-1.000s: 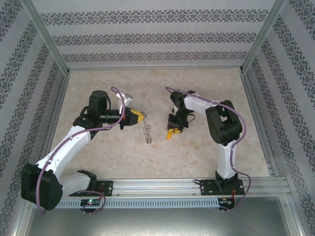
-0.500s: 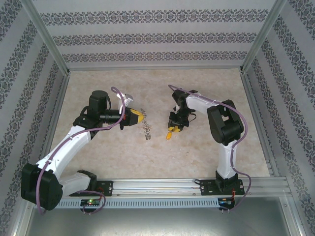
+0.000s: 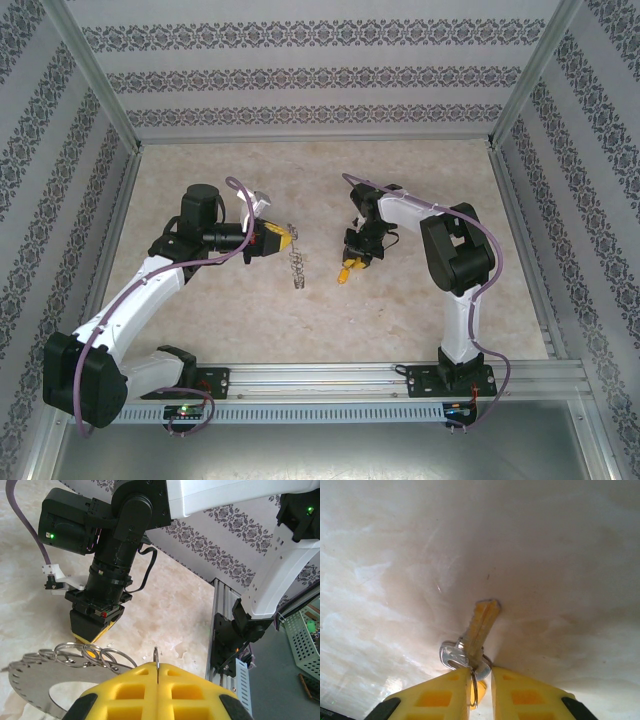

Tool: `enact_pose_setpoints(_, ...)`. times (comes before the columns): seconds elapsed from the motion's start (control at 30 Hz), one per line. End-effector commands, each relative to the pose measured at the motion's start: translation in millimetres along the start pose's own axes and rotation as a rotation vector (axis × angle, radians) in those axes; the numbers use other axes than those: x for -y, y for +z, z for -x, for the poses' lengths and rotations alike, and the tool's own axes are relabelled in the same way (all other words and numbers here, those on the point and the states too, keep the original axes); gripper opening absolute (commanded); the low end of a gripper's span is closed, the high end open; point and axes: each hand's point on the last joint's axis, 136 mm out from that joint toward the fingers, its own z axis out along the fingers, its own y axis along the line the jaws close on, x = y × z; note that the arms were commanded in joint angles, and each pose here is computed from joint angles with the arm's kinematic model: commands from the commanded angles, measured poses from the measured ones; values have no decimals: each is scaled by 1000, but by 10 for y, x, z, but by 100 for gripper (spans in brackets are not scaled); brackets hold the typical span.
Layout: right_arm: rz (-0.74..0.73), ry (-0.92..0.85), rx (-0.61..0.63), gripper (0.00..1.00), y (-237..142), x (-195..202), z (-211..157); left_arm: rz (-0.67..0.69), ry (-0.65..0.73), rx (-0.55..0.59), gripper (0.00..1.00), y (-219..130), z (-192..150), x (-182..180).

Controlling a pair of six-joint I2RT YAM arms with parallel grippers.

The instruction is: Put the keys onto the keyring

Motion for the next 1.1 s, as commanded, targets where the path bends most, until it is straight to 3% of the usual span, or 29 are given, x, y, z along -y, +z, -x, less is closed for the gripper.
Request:
enact_pose_setpoints(0.0,5,25,-5,19,-48,35,-28,-12,26,-8,0,17,-27,30)
enact_pose_setpoints(0.5,51,0,46,0,-120,-29,28,-3,16,-10,0,14,-12,19)
enact_pose_setpoints(0.63,89,-69,98,0,-232,-117,27,-4,7,-10,0,15,4,20)
enact_pose_setpoints(0.87,255,-392,365,0,-842,-615,-33,0,-5,-2,0,16,94,22)
enact_pose_setpoints(1.07,474,-685,646,0,-1663,-1114,-280,-10,-2,24,0,6,287,60)
